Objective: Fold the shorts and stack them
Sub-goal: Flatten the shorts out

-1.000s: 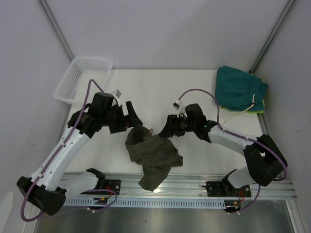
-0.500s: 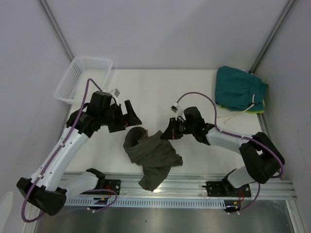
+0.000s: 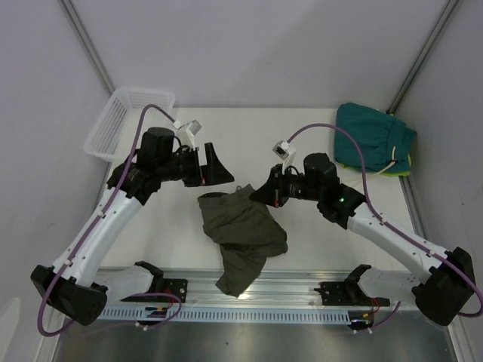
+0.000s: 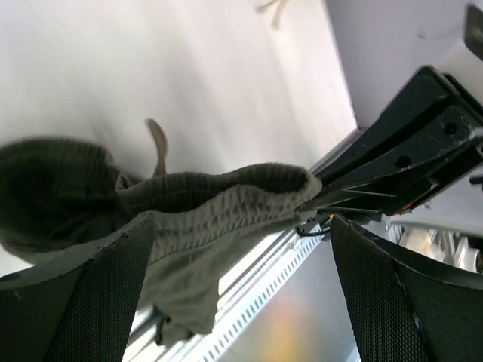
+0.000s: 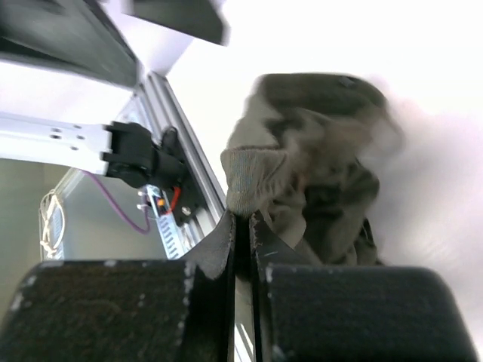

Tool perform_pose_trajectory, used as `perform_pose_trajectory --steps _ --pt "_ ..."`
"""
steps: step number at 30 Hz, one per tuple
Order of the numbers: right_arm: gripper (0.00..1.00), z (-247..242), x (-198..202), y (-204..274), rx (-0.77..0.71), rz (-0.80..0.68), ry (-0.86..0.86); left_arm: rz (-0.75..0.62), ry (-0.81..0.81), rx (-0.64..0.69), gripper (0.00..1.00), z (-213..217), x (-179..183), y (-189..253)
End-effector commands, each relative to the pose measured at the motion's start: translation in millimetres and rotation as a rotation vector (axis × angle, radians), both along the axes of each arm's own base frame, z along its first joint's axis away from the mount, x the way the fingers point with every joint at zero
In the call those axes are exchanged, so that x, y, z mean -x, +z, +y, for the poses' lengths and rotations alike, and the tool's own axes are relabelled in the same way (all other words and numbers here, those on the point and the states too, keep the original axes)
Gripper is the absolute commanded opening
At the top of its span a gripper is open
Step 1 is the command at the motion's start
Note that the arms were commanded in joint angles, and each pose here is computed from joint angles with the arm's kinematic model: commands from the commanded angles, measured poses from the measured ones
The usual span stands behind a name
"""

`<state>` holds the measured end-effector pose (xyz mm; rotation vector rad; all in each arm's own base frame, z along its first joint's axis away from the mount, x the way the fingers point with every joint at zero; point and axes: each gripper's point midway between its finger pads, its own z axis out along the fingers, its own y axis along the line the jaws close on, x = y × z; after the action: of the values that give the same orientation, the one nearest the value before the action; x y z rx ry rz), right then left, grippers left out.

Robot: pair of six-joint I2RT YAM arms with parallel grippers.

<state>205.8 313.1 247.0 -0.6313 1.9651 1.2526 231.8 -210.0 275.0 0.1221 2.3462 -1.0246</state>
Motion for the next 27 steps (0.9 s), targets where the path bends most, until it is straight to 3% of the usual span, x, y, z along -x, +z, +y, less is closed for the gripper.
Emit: perform_pose_trajectory --steps 1,7,15,27 --pt "0.0 -1 8 28 -0.018 -0.046 0.072 -0.264 -0.222 0.152 0.99 -30 -8 39" --pt "0.0 4 14 51 -0.039 -0.061 0.172 -0.42 -0.482 0.283 0.99 -54 1 57" --pt "0.0 7 15 76 -0.063 -0.068 0.239 -0.482 -0.835 0.519 0.99 -70 13 76" --pt "0.0 7 4 90 -0.095 -0.053 0.243 -0.506 -0.903 0.503 0.96 -71 10 59"
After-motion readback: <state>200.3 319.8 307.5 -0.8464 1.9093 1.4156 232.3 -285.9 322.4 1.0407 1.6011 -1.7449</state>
